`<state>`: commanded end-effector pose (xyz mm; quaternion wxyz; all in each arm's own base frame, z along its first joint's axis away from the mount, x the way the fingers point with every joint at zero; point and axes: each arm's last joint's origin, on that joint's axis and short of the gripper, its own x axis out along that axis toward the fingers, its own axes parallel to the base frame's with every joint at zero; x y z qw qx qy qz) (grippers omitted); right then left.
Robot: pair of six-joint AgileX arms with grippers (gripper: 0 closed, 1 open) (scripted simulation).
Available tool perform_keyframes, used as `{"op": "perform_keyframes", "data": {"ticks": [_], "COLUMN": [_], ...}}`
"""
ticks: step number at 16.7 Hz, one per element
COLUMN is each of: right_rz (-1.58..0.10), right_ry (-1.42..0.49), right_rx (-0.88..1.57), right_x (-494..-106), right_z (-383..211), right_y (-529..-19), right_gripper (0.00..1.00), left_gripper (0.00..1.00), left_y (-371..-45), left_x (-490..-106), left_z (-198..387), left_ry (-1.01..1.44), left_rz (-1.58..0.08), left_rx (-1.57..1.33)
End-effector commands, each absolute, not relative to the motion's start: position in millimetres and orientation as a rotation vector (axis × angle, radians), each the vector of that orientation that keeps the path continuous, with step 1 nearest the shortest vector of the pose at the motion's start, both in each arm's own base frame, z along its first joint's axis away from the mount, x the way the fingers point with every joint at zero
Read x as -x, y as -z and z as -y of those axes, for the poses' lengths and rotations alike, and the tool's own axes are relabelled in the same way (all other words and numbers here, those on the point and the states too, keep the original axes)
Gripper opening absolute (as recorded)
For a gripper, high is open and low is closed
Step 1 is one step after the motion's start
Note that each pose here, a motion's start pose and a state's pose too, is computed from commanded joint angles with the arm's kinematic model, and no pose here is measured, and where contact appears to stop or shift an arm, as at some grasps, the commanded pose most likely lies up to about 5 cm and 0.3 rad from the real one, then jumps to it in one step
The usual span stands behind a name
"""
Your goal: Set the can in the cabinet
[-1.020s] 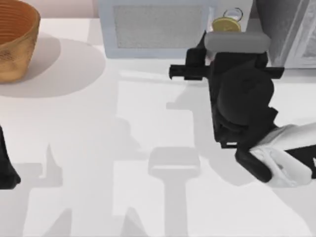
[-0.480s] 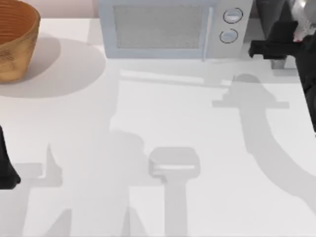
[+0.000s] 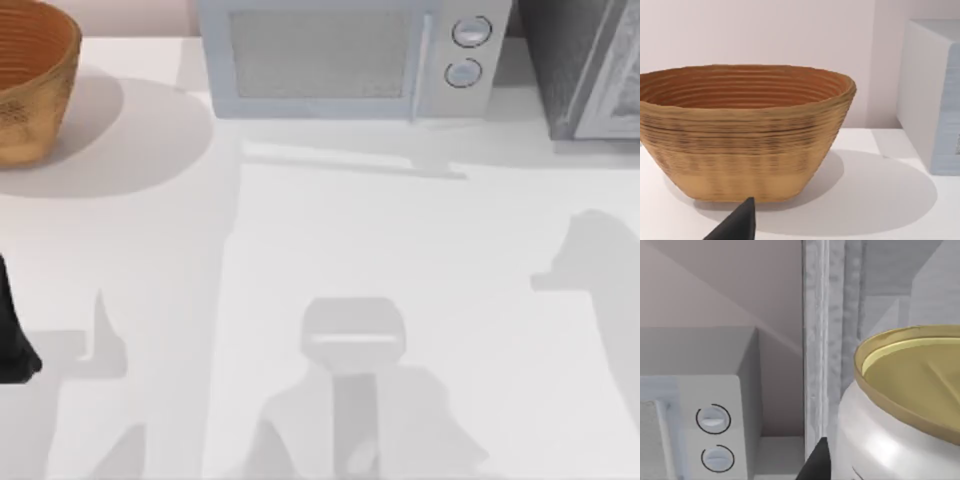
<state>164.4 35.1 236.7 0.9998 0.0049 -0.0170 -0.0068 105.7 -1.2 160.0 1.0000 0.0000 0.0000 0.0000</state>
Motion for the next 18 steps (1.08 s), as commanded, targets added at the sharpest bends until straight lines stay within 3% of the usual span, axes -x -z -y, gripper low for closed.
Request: {"op": "perform_keyframes", "data": {"ticks": [7,18], "right_rz": [0.004,0.000], "right_ry": [0.005,-0.002], "right_rx": [-0.002,-0.002], "right_x": [-115,-106], "right_z": [-5,1], "right_y": [-184,-161], "right_gripper": [0.00,0.00], "left_gripper": [1.00,1.00], "left_y": [-160,-160], "left_x": [-106,-106], "left_z": [1,1], "left_ry": [0.000,0.000], "left_rz": [0.000,0.000], "left_rx": [0.000,0.000]}}
